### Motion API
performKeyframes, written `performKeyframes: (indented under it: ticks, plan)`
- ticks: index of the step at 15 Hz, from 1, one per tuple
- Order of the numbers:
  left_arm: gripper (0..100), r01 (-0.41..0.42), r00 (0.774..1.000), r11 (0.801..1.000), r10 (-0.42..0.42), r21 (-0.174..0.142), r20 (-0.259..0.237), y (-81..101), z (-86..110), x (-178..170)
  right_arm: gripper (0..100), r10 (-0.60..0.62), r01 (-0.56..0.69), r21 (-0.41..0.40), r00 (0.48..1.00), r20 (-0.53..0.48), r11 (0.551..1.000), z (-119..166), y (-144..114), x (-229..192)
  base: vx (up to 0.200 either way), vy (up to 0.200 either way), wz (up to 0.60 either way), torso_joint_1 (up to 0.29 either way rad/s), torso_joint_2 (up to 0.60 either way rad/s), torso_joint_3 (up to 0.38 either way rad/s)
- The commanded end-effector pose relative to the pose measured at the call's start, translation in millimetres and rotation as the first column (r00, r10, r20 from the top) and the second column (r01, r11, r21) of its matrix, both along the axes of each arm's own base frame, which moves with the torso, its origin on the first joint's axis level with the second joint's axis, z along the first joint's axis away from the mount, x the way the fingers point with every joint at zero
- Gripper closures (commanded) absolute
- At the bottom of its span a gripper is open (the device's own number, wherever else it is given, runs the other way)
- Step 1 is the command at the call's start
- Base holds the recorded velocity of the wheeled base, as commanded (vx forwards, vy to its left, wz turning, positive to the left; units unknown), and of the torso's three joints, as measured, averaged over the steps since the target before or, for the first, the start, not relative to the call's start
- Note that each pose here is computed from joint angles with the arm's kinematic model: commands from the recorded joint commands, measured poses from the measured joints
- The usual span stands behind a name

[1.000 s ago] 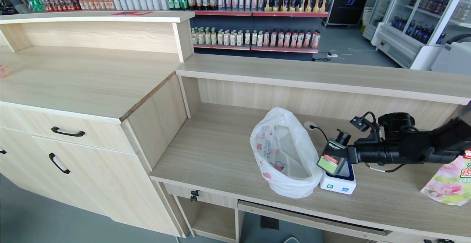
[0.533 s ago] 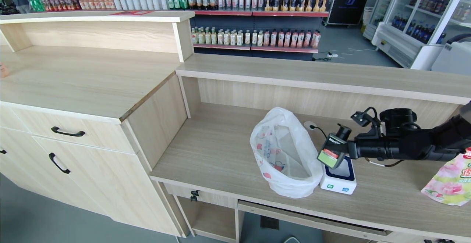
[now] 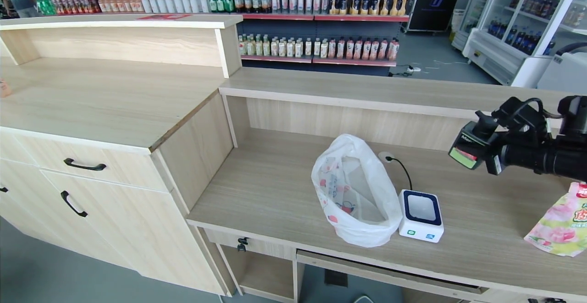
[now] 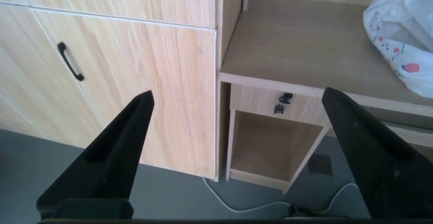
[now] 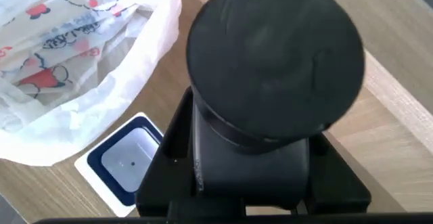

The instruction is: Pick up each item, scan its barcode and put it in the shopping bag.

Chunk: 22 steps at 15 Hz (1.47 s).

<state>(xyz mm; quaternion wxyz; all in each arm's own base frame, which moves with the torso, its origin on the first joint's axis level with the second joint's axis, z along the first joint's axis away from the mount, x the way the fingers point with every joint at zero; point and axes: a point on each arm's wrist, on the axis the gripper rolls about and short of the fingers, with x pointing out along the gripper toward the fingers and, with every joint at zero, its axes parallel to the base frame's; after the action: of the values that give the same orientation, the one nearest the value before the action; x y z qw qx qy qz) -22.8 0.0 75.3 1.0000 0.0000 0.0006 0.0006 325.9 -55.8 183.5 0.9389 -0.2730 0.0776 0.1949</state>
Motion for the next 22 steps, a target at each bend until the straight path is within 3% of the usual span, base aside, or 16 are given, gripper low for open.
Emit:
performKeyframes:
  ticks: [1, 3, 6, 9, 12, 22]
  plan:
    - [0, 0.0, 1.0, 1.0, 0.0, 0.0, -0.002, 0.0, 0.0, 0.1, 100, -0.004, 0.006, -0.022, 0.995, 0.097, 1.0, 21.9, 3.5, -10.7, 0.0, 0.0, 0.6, -0.007, 0.0, 0.007]
    - [0, 0.0, 1.0, 1.0, 0.0, 0.0, -0.002, 0.0, 0.0, 0.1, 100, 0.028, -0.031, 0.018, 0.986, 0.165, 0.999, 24.0, 25.2, 8.0, 0.0, 0.0, 0.6, 0.005, 0.0, 0.005]
    - [0, 0.0, 1.0, 1.0, 0.0, 0.0, -0.002, 0.0, 0.0, 0.1, 100, 0.071, -0.084, 0.161, 0.994, 0.083, 0.983, -5.5, 50.6, 50.9, 0.0, 0.0, 0.0, 0.0, 0.0, 0.0]
    - [0, 0.0, 1.0, 1.0, 0.0, 0.0, -0.002, 0.0, 0.0, 0.1, 100, 0.108, -0.104, 0.184, 0.994, -0.012, 0.977, -51.5, 65.6, 84.2, 0.0, 0.0, 0.0, 0.0, 0.0, 0.0]
    - [0, 0.0, 1.0, 1.0, 0.0, 0.0, -0.002, 0.0, 0.0, 0.1, 100, 0.138, -0.123, 0.211, 0.988, -0.061, 0.97, -79.8, 80.1, 105.0, 0.0, 0.0, 0.0, 0.0, 0.0, 0.0]
    - [0, 0.0, 1.0, 1.0, 0.0, 0.0, -0.002, 0.0, 0.0, 0.1, 100, 0.152, -0.121, 0.217, 0.98, -0.131, 0.969, -142.2, 87.2, 142.8, 0.0, 0.0, 0.0, 0.0, 0.0, 0.0]
